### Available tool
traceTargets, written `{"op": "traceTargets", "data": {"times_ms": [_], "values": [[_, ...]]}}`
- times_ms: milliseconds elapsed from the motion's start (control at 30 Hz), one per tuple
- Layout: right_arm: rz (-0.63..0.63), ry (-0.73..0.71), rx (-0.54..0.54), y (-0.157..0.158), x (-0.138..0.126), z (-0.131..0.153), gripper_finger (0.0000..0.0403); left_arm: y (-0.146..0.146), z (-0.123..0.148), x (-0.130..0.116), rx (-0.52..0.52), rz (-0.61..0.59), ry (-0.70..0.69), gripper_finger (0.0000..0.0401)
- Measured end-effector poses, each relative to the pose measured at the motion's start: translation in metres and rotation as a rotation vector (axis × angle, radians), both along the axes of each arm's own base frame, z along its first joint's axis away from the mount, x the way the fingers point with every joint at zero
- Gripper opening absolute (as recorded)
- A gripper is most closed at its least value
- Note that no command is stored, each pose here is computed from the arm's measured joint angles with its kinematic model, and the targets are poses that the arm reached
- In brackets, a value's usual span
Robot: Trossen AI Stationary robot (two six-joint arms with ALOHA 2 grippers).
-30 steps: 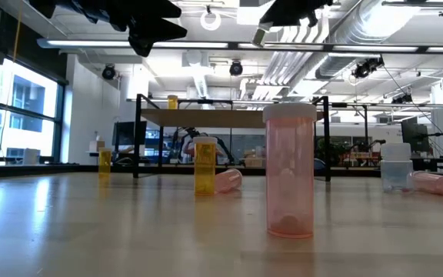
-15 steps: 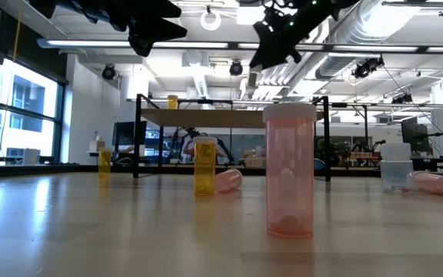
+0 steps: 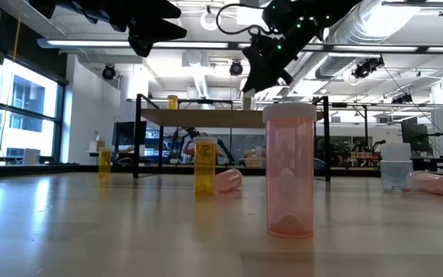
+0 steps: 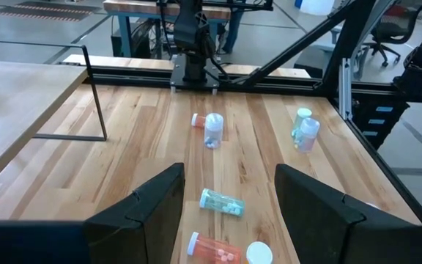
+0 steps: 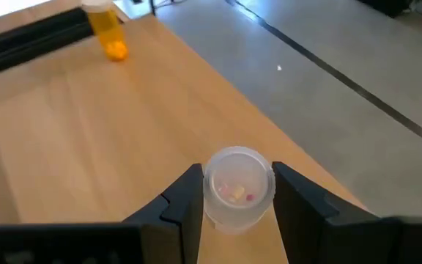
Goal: Pick and place medicine bottles onto shelf by color
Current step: Put the left white pill bottle on the shelf, then put the bottom pink pill bottle on the shelf
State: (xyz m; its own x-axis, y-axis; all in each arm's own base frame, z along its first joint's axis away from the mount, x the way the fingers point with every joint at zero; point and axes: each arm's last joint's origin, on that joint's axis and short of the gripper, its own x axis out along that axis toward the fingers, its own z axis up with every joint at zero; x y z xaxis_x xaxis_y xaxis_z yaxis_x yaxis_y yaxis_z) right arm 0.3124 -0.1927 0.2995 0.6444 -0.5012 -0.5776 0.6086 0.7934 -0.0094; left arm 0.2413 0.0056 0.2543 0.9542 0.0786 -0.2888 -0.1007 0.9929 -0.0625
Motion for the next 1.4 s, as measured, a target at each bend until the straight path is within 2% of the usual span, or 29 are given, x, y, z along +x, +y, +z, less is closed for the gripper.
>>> {"op": "traceTargets", "data": {"times_ms": [533, 867, 1033, 1233, 1400], "values": [[0.007, 0.022, 0.058, -0.004, -0.004, -0.005, 0.0125, 0.000, 0.000, 0.000, 0.000, 0.004, 0.003, 0.0202], [-0.007, 0.028, 0.048, -0.004, -0.004, -0.005, 0.0180, 0.000, 0.000, 0.000, 0.000, 0.004, 0.003, 0.0202], [-0.004, 0.029, 0.042, -0.004, -0.005, -0.004, 0.0193, 0.000, 0.000, 0.000, 0.000, 0.004, 0.003, 0.0202], [0.005, -0.019, 0.008, 0.004, -0.014, 0.016, 0.0194, 0.000, 0.000, 0.000, 0.002, 0.003, 0.003, 0.0202], [0.048, -0.054, -0.018, 0.026, -0.028, 0.042, 0.0194, 0.000, 0.000, 0.000, 0.002, 0.003, 0.003, 0.0202]]}}
